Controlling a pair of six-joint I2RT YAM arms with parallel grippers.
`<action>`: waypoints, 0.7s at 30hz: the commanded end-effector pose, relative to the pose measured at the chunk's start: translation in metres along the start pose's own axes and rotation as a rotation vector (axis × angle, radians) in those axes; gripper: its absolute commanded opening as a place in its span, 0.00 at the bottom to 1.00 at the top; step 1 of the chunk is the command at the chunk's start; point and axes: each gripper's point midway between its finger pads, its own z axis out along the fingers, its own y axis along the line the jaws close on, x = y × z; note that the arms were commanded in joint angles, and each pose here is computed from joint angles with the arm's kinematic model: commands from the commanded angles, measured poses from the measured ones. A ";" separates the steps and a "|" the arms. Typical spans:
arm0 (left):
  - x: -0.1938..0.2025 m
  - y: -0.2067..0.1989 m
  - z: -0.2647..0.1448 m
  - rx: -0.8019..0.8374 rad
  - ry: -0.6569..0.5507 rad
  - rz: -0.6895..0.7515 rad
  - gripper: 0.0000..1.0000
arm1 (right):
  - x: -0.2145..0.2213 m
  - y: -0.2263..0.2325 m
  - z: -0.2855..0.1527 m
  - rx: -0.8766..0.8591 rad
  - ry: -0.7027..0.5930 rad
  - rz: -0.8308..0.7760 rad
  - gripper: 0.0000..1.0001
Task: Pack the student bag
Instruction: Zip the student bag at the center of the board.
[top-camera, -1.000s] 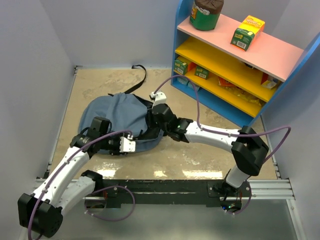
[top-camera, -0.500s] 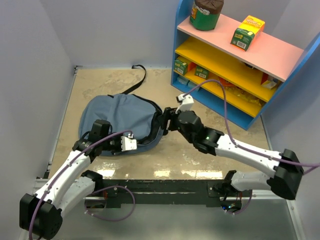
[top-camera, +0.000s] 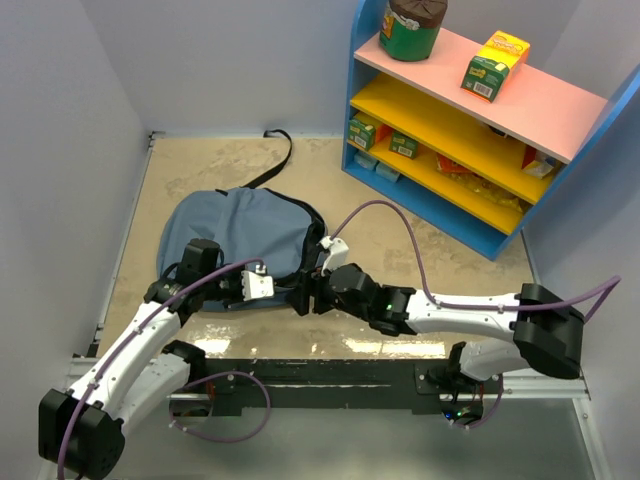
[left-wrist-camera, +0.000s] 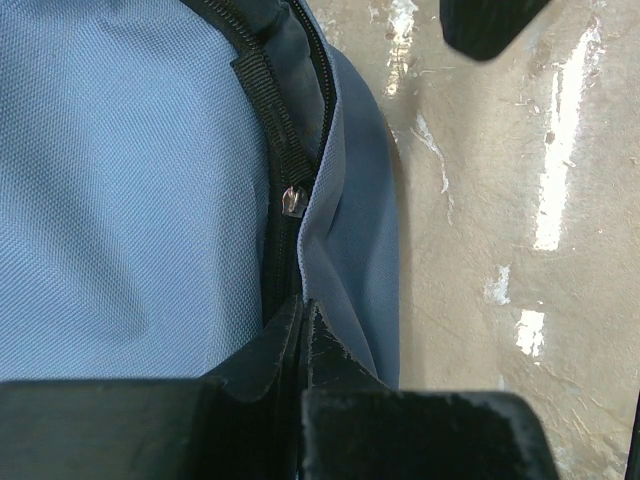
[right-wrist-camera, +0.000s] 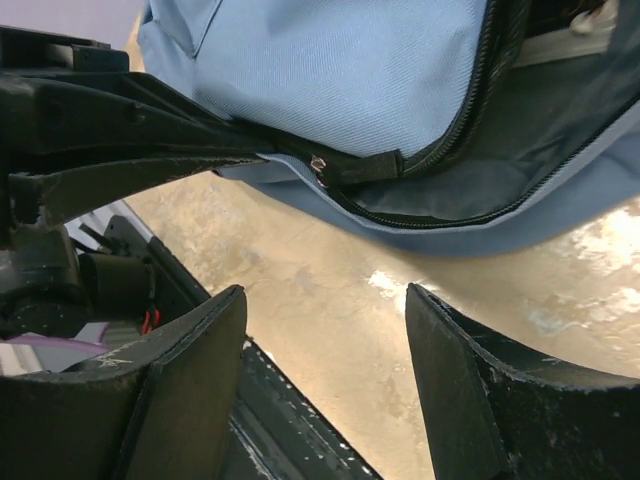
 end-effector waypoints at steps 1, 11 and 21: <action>-0.012 0.009 -0.003 -0.032 -0.033 0.019 0.00 | -0.022 0.030 0.005 -0.097 -0.055 0.091 0.67; -0.012 0.008 -0.005 -0.028 -0.031 0.018 0.00 | -0.025 0.037 0.034 -0.100 -0.063 0.117 0.61; -0.012 0.005 -0.006 -0.026 -0.036 0.019 0.00 | -0.045 0.024 0.055 -0.060 -0.118 0.120 0.55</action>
